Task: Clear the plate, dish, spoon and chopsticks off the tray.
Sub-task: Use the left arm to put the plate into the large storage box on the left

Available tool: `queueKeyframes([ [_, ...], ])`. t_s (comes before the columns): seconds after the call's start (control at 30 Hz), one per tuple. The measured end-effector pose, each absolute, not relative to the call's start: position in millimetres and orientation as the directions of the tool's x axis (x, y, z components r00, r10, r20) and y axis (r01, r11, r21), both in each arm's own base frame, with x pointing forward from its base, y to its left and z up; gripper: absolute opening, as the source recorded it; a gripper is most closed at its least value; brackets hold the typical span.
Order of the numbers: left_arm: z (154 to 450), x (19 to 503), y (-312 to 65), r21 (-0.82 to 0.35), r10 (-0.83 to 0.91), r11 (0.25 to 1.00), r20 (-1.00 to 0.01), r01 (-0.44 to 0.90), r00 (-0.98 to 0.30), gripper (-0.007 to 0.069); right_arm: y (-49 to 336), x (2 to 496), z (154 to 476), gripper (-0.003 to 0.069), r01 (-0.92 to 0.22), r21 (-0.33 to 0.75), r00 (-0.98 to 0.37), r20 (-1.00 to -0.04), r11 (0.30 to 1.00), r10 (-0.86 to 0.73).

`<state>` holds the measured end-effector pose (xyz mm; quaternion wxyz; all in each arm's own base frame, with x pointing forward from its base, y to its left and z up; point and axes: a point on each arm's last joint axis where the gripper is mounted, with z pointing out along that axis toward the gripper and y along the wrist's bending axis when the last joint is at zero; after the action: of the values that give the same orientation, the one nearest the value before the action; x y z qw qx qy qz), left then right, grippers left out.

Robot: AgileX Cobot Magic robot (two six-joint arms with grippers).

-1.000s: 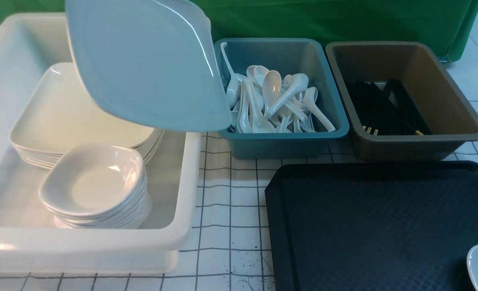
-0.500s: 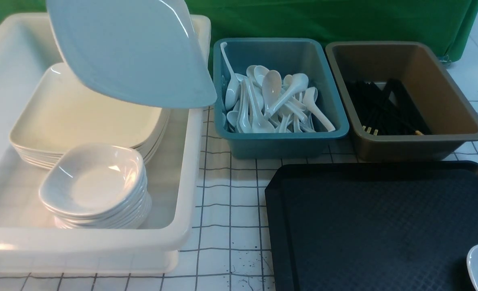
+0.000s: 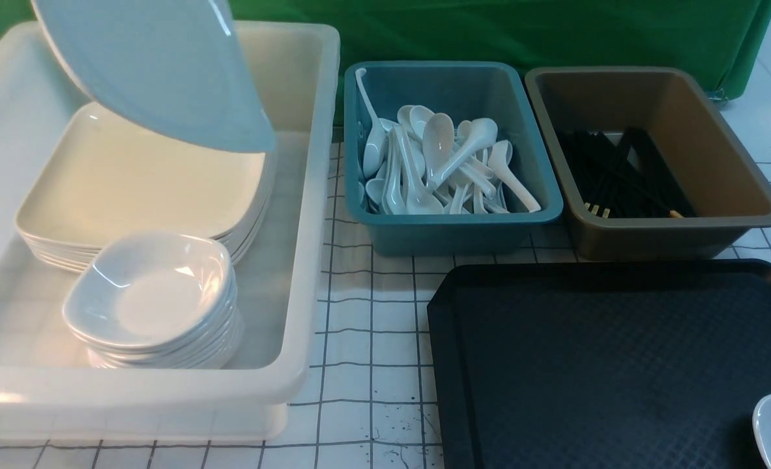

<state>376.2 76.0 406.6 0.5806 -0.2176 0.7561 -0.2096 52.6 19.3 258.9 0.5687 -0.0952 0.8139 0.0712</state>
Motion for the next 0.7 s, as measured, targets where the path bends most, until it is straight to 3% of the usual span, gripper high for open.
queueKeyframes([
  [0.23, 403, 373, 97, -0.557, -0.575, 0.818, -0.790, -0.142, -0.212, 0.0023, 19, 53, 259, 0.0232, -0.236, 0.008, -0.335, -0.939, 0.972, -0.074],
  [0.7, 346, 404, 106, -0.613, -0.651, 0.757, -0.679, -0.226, -0.341, 0.0021, 19, 53, 259, 0.0234, -0.236, 0.008, -0.335, -0.939, 0.972, -0.074],
])
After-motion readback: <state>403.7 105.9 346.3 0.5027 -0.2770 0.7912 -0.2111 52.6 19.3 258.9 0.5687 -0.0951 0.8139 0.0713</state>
